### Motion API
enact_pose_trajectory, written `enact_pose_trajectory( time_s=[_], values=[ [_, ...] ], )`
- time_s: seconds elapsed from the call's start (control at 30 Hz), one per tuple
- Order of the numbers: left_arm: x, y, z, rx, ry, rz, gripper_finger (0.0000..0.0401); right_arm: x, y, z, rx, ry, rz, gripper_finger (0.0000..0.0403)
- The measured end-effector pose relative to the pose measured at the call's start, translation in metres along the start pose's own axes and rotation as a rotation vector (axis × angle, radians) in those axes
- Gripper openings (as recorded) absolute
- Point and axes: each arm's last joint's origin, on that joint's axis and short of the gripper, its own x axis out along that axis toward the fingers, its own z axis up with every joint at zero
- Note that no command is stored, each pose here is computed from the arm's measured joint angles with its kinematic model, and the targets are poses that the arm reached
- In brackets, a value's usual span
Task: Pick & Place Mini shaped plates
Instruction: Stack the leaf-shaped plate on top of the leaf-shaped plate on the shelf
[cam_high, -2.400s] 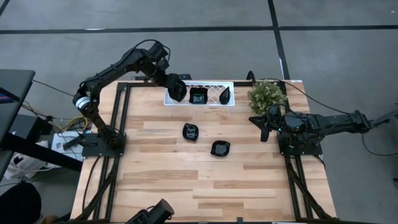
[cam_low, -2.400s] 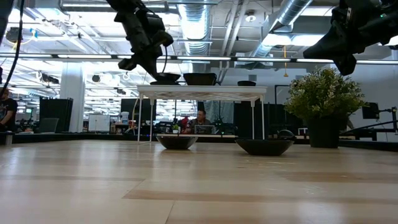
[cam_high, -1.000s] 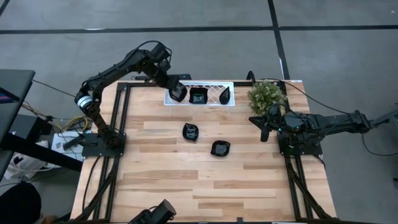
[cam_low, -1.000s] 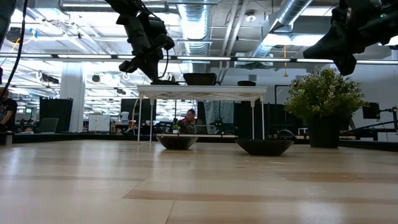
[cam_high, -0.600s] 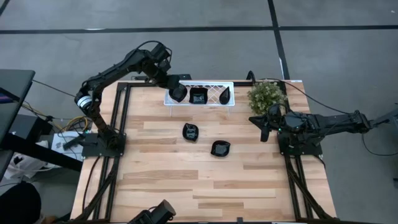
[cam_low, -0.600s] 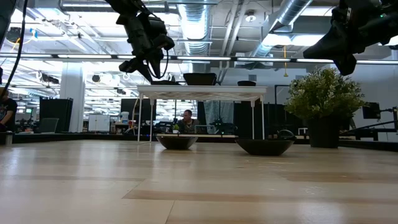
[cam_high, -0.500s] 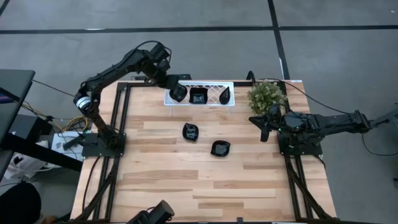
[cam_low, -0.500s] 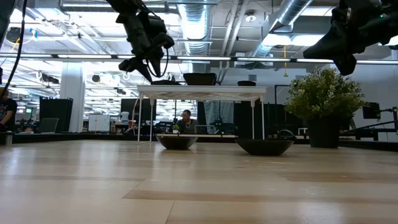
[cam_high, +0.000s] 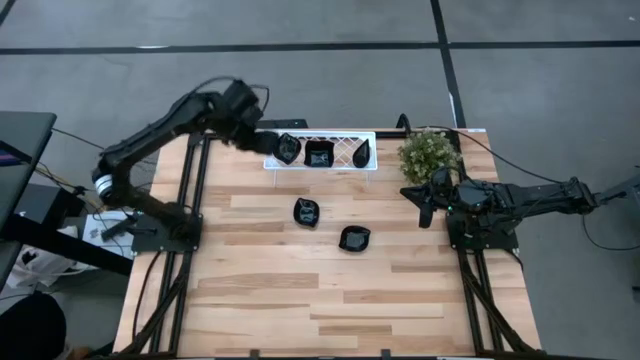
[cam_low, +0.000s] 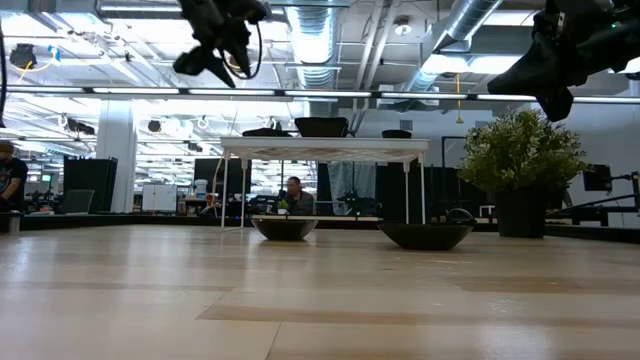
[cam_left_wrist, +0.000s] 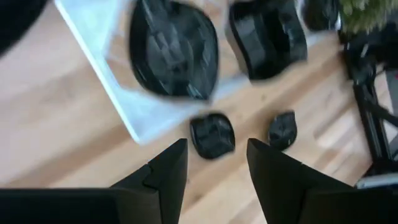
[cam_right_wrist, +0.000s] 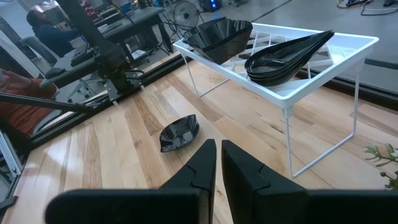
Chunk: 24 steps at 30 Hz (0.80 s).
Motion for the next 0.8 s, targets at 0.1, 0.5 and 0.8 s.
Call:
enact_pose_trajectory(
  time_s=[0.1,0.5,0.8],
  values=[
    [0.002,-0.016,-0.03,0.007,0.01,0.02,0.0168,0.0,0.0,0.0,0.0,0.0,0.0,0.0021],
    [0.053,-0.071,-0.123,-0.093,-0.071,-0.118,0.0165,0.0,0.0,0.0,-0.001,0.0,0.0,0.0021],
    [0.096,-0.078,-0.155,-0.22,-0.15,-0.207,0.0165,0.0,0.0,0.0,-0.002,0.001,0.0,0.0021]
  ],
)
